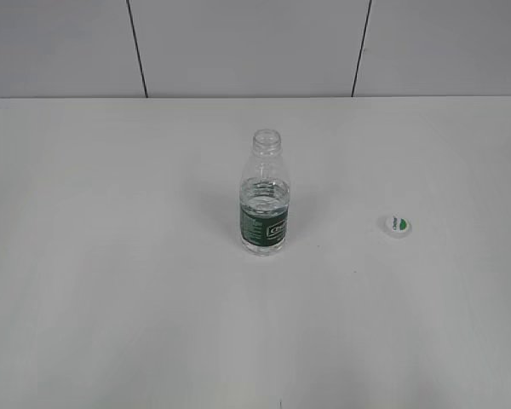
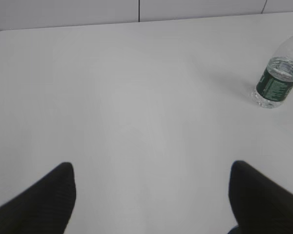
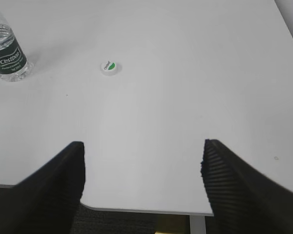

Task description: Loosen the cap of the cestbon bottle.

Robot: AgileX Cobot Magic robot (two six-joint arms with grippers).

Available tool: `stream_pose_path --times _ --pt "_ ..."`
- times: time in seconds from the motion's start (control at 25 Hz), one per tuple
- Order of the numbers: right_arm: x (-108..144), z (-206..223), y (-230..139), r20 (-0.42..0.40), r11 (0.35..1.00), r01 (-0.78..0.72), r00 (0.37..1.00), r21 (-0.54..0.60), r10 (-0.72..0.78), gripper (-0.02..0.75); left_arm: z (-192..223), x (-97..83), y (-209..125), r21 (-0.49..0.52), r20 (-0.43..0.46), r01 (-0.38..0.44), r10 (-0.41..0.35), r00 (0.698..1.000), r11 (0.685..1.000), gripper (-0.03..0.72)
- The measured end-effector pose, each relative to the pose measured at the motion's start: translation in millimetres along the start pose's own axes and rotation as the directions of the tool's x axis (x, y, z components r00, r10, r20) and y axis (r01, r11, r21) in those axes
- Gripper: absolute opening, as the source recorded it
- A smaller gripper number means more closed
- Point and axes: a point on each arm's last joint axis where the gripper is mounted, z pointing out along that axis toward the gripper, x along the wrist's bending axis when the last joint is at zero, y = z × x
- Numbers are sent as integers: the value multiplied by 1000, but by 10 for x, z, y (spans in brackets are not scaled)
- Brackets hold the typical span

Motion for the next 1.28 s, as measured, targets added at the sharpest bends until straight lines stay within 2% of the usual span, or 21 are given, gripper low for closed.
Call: stream_pose_path --times 0.24,0.64,0.88,1.28 --pt "0 0 0 0 1000 0 1000 0 0 569 0 -1 0 0 -9 4 -4 1000 1000 580" --pt "-2 -3 -2 -26 1000 13 1000 -2 -13 569 -3 -9 -2 -4 -94 46 -46 994 999 580" --pt "-8 -11 -7 -89 999 46 995 -10 -47 569 -3 -10 -2 -5 -97 49 -49 994 999 580" --pt "-9 -12 -7 -91 999 48 995 -10 -48 569 -3 -10 -2 -5 -97 49 -49 994 999 571"
